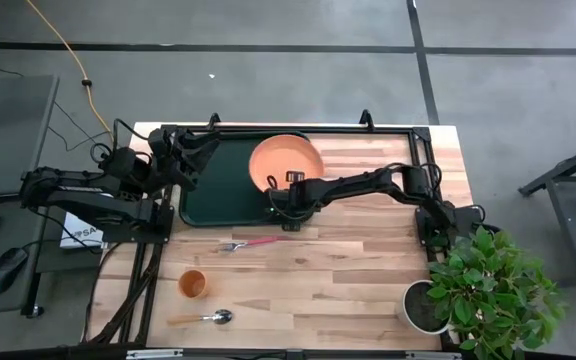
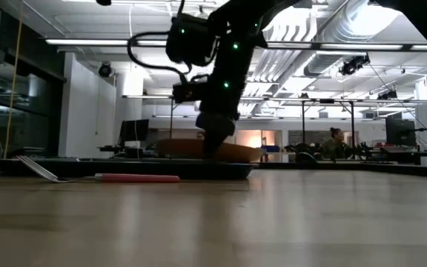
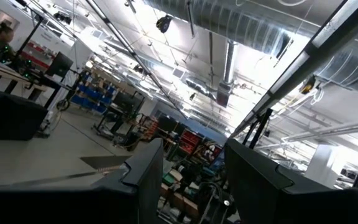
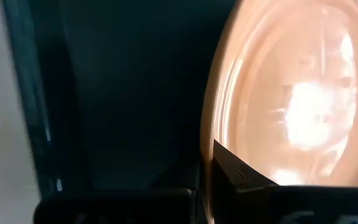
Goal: Pick and place plate/cup/fork/spoon on tray
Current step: Put the orange plate on the black serving tray
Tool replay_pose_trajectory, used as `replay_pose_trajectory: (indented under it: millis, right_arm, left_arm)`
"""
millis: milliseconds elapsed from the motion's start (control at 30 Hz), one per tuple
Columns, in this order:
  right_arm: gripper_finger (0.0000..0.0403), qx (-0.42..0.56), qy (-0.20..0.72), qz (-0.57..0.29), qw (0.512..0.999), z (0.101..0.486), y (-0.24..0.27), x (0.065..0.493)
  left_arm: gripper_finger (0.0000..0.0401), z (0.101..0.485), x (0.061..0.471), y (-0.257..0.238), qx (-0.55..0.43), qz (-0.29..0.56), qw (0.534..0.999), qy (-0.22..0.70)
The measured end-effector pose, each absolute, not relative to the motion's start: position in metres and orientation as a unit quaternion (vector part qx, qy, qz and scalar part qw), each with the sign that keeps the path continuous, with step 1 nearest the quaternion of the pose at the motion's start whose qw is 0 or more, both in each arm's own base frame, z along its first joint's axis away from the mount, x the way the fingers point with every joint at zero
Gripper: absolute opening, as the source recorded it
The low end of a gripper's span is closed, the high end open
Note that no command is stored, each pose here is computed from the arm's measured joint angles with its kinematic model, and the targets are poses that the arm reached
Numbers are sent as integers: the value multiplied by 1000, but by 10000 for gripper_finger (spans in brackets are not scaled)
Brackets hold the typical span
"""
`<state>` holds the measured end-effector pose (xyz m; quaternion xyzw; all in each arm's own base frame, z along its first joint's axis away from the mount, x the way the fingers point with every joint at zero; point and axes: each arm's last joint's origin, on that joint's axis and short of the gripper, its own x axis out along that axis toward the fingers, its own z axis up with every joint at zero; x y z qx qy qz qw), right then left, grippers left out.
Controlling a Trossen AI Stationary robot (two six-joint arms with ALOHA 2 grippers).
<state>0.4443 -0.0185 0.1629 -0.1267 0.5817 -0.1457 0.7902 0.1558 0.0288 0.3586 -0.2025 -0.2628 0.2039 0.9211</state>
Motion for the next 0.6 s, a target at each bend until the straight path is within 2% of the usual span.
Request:
replay_pose_trajectory:
  millis: [233, 467, 600]
  right_arm:
    - [0, -136, 615, -135, 765, 155, -14, 435]
    - [0, -154, 646, -119, 738, 163, -13, 424]
    - [0, -153, 633, -122, 749, 177, -14, 422]
  left_arm:
    - [157, 359, 156, 29, -203, 204, 921, -263]
    - [157, 359, 156, 29, -203, 204, 921, -263]
    - [157, 359, 156, 29, -203, 203, 921, -262]
